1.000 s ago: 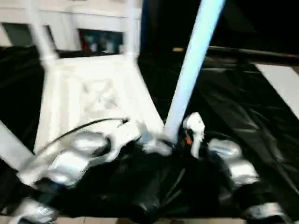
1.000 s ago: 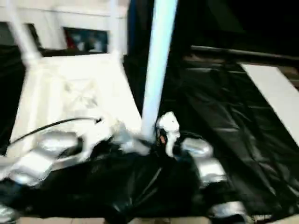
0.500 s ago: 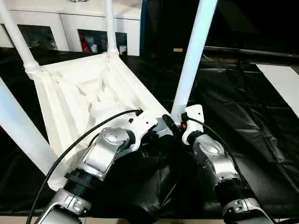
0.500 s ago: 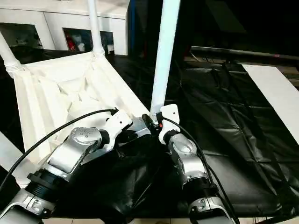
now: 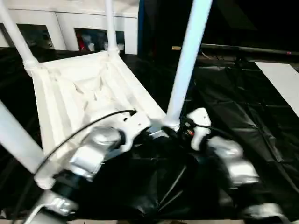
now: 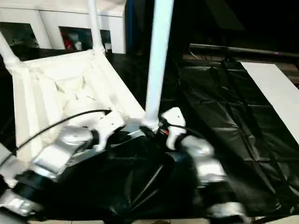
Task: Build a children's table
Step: Rotate leg to tighten
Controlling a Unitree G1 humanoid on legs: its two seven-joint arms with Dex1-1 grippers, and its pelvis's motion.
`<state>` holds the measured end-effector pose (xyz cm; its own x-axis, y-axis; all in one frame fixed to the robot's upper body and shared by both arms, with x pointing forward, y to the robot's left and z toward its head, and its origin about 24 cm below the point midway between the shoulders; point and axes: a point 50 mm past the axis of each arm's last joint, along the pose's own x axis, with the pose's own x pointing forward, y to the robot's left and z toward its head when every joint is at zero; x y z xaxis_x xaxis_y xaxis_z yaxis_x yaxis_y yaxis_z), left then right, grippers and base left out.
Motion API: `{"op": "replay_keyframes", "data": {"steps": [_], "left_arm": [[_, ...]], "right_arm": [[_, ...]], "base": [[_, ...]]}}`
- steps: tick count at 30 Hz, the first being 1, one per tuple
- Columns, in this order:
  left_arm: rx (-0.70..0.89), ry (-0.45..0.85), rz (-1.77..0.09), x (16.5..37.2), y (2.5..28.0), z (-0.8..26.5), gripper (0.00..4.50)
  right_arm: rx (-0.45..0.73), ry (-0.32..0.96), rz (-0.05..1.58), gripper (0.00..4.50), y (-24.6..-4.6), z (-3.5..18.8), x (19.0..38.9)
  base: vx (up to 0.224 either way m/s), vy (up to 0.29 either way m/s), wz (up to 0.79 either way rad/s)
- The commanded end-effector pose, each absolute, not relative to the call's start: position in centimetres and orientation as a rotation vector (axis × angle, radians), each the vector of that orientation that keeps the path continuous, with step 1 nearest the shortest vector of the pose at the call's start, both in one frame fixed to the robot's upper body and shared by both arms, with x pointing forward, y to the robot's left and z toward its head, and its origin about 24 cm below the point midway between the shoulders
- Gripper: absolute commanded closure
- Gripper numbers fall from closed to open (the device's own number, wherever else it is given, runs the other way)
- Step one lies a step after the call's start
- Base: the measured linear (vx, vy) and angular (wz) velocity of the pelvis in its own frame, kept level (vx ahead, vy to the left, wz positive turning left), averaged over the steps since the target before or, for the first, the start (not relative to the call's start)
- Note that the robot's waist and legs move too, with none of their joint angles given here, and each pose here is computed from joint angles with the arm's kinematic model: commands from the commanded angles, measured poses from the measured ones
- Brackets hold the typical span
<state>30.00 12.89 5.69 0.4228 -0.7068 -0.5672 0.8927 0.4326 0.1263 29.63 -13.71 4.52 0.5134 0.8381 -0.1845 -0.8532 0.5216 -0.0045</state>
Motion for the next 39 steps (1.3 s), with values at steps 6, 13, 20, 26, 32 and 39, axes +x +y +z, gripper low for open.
{"op": "replay_keyframes", "data": {"steps": [6,13,20,26,32,39], "left_arm": [[0.458,0.520,-1.270,28.1,14.8,5.3,4.50],[0.460,0.512,-1.380,27.3,14.6,5.8,4.50],[0.460,0.504,-1.383,27.4,14.5,5.8,4.50],[0.456,0.509,-1.380,27.4,14.8,5.8,4.50],[0.456,0.514,-1.377,27.4,14.9,5.6,4.50],[0.451,0.508,-1.295,28.1,14.6,5.1,4.50]], "right_arm": [[-0.125,0.208,1.241,0.71,-13.3,4.7,28.4],[-0.181,0.194,1.272,0.71,-12.2,4.5,28.6],[-0.154,0.209,1.322,0.71,-11.9,4.5,28.4],[-0.143,0.218,1.333,1.13,-12.0,4.4,28.4],[-0.147,0.228,1.338,1.62,-12.1,4.3,28.5],[-0.175,0.237,1.117,2.05,-12.2,2.9,29.7]], "base": [[0.000,0.000,0.00],[0.000,0.000,0.00],[0.000,0.000,0.00],[0.000,0.000,0.00],[0.000,0.000,0.00],[-0.008,-0.001,0.00]]}}
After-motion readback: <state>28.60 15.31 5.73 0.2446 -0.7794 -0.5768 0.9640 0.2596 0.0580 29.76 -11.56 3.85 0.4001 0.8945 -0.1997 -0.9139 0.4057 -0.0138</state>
